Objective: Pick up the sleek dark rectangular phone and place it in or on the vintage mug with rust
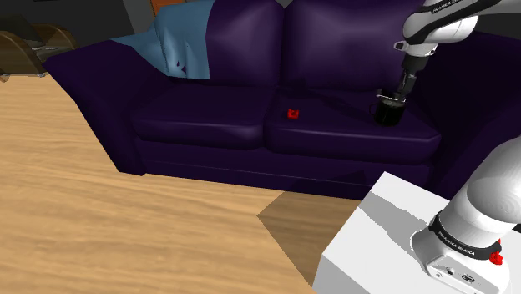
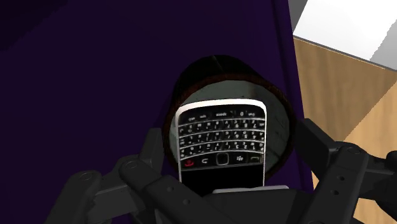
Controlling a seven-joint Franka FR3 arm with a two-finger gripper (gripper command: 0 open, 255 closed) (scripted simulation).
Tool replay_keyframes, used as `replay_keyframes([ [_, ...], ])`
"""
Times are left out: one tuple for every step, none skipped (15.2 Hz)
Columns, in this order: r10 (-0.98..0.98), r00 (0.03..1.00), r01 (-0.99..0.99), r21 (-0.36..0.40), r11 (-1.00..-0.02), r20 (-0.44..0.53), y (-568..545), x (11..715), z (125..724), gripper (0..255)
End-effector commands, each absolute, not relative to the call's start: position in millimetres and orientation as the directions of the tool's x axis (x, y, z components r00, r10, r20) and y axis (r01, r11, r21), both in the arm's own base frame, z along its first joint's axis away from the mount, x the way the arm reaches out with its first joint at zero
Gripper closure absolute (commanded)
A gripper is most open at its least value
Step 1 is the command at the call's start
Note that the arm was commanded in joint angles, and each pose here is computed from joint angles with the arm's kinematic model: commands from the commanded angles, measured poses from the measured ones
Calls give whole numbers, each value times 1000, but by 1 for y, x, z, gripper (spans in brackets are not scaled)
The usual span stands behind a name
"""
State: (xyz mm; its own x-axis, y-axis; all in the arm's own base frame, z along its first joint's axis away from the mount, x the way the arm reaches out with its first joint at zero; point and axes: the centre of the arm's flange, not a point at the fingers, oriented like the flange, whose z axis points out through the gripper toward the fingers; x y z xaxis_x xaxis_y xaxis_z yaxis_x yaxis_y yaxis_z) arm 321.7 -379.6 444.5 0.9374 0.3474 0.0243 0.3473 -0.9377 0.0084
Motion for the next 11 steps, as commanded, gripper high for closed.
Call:
replay_keyframes([
  [347,937,347,8,-938,24,-381,322,463,0],
  [347,937,347,8,-938,24,-381,321,477,0],
  [347,937,347,8,-938,24,-381,321,487,0],
  [347,937,347,8,-938,24,-381,321,487,0],
  [347,937,347,8,-938,24,-381,321,487,0],
  [347,937,347,8,-938,24,-381,321,487,0],
  [347,937,347,8,-938,24,-381,321,487,0],
  [347,937,347,8,-938,24,-381,321,487,0],
  [347,937,347,8,-938,24,-381,321,487,0],
  [347,937,347,8,-938,24,-381,321,487,0],
  [347,937,347,8,-938,24,-381,321,487,0],
])
